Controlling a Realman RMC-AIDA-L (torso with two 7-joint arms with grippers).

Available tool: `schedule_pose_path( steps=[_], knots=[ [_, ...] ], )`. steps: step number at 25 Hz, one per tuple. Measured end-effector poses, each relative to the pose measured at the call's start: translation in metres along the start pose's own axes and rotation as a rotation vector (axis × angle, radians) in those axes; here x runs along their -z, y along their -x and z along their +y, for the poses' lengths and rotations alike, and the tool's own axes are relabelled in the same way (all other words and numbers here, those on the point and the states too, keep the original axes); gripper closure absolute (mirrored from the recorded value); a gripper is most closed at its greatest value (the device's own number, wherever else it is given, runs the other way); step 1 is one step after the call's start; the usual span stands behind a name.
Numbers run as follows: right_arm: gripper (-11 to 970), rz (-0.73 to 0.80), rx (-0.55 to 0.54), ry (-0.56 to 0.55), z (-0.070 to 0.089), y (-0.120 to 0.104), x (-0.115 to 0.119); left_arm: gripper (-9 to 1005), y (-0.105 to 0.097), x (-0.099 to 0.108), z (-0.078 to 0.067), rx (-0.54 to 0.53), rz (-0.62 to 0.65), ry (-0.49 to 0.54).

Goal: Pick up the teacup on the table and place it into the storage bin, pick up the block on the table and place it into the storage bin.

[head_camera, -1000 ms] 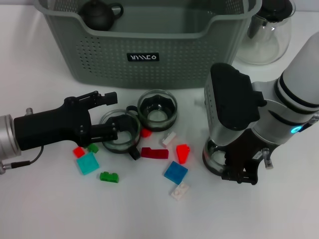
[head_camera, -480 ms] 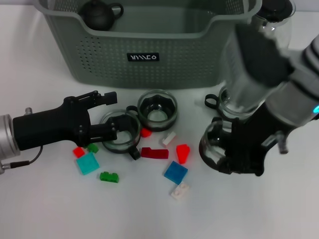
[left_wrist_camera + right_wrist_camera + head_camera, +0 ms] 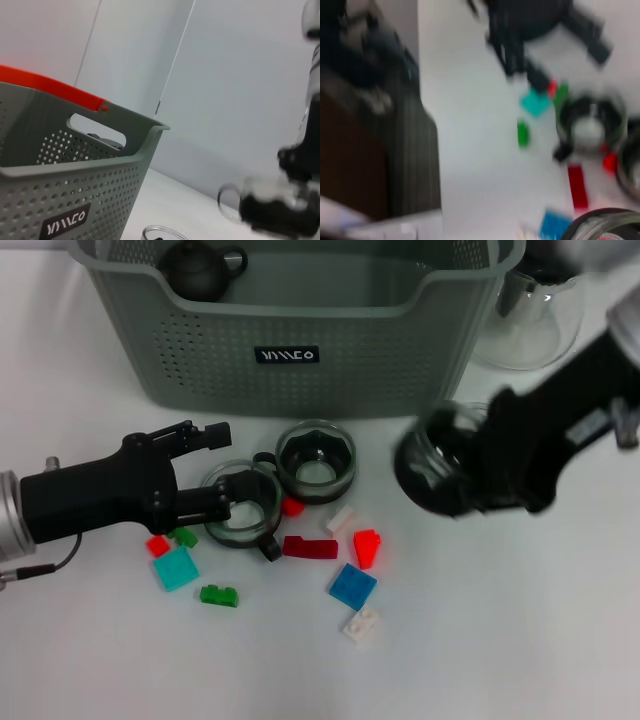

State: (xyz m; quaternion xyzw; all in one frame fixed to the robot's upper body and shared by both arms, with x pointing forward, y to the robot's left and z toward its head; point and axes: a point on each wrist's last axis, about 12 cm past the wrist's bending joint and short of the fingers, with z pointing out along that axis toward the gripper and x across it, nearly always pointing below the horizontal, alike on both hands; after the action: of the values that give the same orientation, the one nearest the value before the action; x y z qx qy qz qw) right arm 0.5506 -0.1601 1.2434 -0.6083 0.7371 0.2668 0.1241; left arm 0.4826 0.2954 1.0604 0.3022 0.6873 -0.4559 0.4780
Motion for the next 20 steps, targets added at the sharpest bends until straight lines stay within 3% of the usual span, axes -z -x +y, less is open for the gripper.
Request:
schedule_pose_path(
  steps=[8,12,15,20],
  knots=[
    [902,-0.302,-0.056,-0.008,-0.007,0.044,0.058,136,0.001,0.000,0.000,0.000,-0.009,0.004],
    [902,-0.409,-0.114,-0.091,-0.028,0.074,0.080,136,0.000,-0.002,-0.001,0.001,-0.010,-0.002],
    [902,-0.411,-0.144,-0.195,-0.050,0.094,0.080,136,0.001,-0.003,0.000,0.002,-0.012,-0.004],
    [903,-0.312,-0.175,-0.372,-0.090,0.114,0.049,136,0.003,-0.005,0.000,-0.003,-0.014,-0.009]
  ],
)
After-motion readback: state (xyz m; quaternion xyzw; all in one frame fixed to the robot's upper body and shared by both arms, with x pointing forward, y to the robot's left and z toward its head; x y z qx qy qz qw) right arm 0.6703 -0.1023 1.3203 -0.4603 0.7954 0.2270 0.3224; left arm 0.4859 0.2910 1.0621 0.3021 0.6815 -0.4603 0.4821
